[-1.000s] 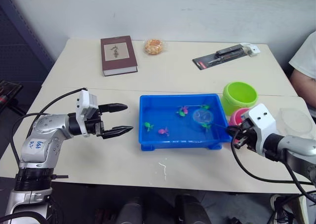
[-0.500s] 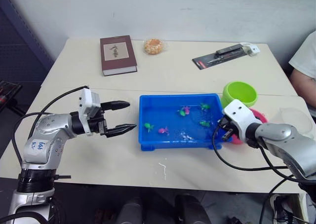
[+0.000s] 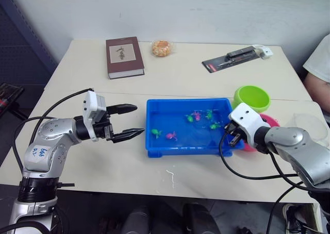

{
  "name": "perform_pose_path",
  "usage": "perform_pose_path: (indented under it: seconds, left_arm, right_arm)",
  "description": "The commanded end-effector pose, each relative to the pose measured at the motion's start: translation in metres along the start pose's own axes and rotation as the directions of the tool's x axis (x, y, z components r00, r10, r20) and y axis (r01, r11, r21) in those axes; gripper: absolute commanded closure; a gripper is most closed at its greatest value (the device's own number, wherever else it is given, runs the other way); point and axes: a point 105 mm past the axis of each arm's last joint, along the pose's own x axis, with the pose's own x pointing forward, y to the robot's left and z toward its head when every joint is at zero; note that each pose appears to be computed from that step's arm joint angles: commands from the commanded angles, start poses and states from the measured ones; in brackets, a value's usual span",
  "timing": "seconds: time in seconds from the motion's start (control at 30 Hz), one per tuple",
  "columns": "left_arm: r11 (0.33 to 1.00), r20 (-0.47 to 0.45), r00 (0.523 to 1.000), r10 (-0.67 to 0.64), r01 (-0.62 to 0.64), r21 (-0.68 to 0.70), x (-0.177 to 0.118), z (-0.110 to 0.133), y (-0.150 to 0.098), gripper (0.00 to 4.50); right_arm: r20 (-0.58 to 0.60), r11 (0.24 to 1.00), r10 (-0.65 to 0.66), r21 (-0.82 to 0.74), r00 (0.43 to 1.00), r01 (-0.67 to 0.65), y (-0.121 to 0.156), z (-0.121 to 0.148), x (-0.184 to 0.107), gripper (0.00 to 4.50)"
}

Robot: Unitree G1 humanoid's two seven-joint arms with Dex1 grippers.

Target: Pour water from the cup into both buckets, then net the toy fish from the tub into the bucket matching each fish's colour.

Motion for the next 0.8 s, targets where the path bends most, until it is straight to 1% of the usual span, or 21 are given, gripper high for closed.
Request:
perform_pose_path:
  seconds: [0.03, 0.1, 0.27, 0.43, 0.53, 0.63, 0.8]
  left_arm:
    - [1.0, 0.027, 1.0, -0.012, 0.012, 0.016, 0.0, 0.007, -0.004, 0.06]
    - [1.0, 0.026, 1.0, -0.012, 0.012, 0.016, 0.0, 0.007, -0.004, 0.06]
    - [1.0, 0.024, 1.0, -0.018, 0.017, 0.019, -0.001, 0.006, -0.004, 0.06]
    - [0.999, 0.028, 0.999, -0.046, 0.045, 0.018, -0.001, 0.006, -0.004, 0.06]
    - [0.997, 0.037, 0.996, -0.082, 0.081, 0.016, 0.005, 0.007, -0.004, 0.06]
    - [0.994, 0.048, 0.992, -0.113, 0.112, 0.02, 0.012, 0.008, -0.002, 0.06]
    - [0.984, 0.076, 0.981, -0.177, 0.175, 0.026, 0.023, 0.011, 0.0, 0.06]
  right_arm:
    - [0.057, 0.999, -0.021, -0.025, 0.998, 0.023, -0.005, 0.012, -0.009, 4.5]
    - [0.062, 1.0, -0.004, -0.011, 0.998, 0.005, -0.004, 0.01, -0.012, 4.5]
    - [0.086, 0.998, 0.03, 0.051, 0.996, -0.035, -0.006, 0.005, -0.03, 4.5]
    - [0.179, 0.993, 0.07, 0.077, 0.981, -0.085, -0.004, 0.008, -0.055, 4.5]
    - [0.186, 0.987, 0.06, 0.135, 0.981, -0.086, -0.002, -0.002, -0.068, 4.5]
    - [0.243, 0.987, 0.045, 0.138, 0.969, -0.08, -0.001, -0.002, -0.082, 4.5]
    - [0.249, 0.98, -0.064, 0.197, 0.966, 0.015, -0.01, -0.015, -0.116, 4.5]
